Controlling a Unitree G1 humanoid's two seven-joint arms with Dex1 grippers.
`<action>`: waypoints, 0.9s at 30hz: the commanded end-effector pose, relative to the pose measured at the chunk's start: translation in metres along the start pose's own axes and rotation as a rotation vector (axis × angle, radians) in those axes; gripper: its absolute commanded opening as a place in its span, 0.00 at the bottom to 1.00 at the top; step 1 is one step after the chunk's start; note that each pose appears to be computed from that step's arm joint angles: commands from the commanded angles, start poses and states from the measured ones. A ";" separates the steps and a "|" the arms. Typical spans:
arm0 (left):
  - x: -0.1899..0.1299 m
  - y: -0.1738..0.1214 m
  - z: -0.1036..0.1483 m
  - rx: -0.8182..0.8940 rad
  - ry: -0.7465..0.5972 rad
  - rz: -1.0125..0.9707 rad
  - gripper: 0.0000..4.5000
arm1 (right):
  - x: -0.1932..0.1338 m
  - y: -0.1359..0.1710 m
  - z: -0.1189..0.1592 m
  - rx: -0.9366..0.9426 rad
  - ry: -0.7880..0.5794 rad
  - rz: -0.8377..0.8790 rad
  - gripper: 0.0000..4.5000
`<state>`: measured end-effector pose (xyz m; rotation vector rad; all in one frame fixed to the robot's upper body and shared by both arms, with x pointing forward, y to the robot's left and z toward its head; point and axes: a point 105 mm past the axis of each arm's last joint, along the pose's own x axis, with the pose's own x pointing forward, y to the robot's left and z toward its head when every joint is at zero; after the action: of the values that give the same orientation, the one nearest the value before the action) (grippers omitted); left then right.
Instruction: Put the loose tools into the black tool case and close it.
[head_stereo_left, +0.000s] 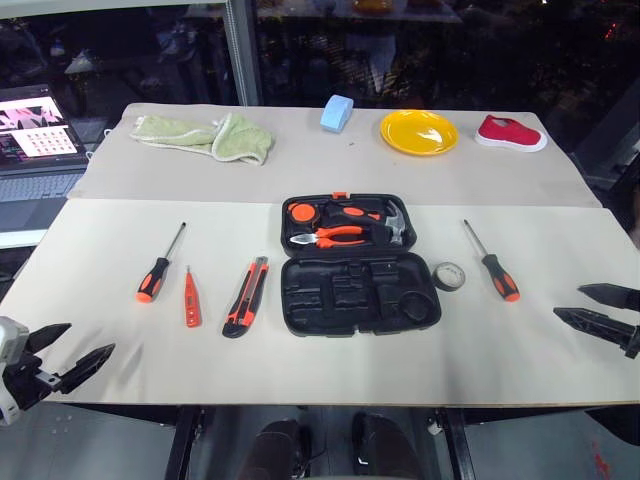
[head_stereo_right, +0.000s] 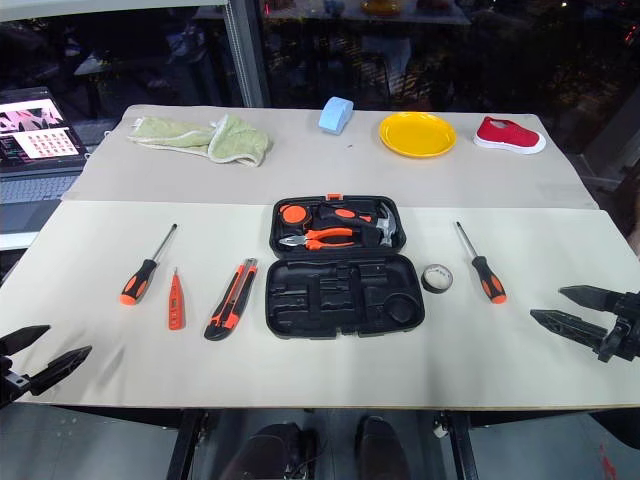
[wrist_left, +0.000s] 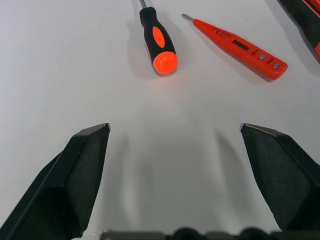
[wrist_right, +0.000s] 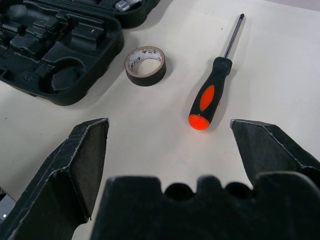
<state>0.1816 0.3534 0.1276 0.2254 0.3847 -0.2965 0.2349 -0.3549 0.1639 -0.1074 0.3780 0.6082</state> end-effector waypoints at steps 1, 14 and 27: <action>0.000 0.000 0.005 0.039 0.008 -0.008 0.99 | -0.004 0.000 0.013 -0.046 -0.025 -0.015 1.00; 0.050 0.006 0.032 0.026 0.112 0.058 0.99 | 0.021 0.054 0.073 -0.190 -0.142 0.105 1.00; 0.130 0.013 0.052 -0.023 0.272 -0.019 0.99 | 0.058 0.179 0.114 -0.353 -0.313 0.490 1.00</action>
<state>0.3134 0.3171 0.1229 0.2337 0.6641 -0.2878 0.2163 -0.1600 0.2452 -0.2516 0.0108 1.1377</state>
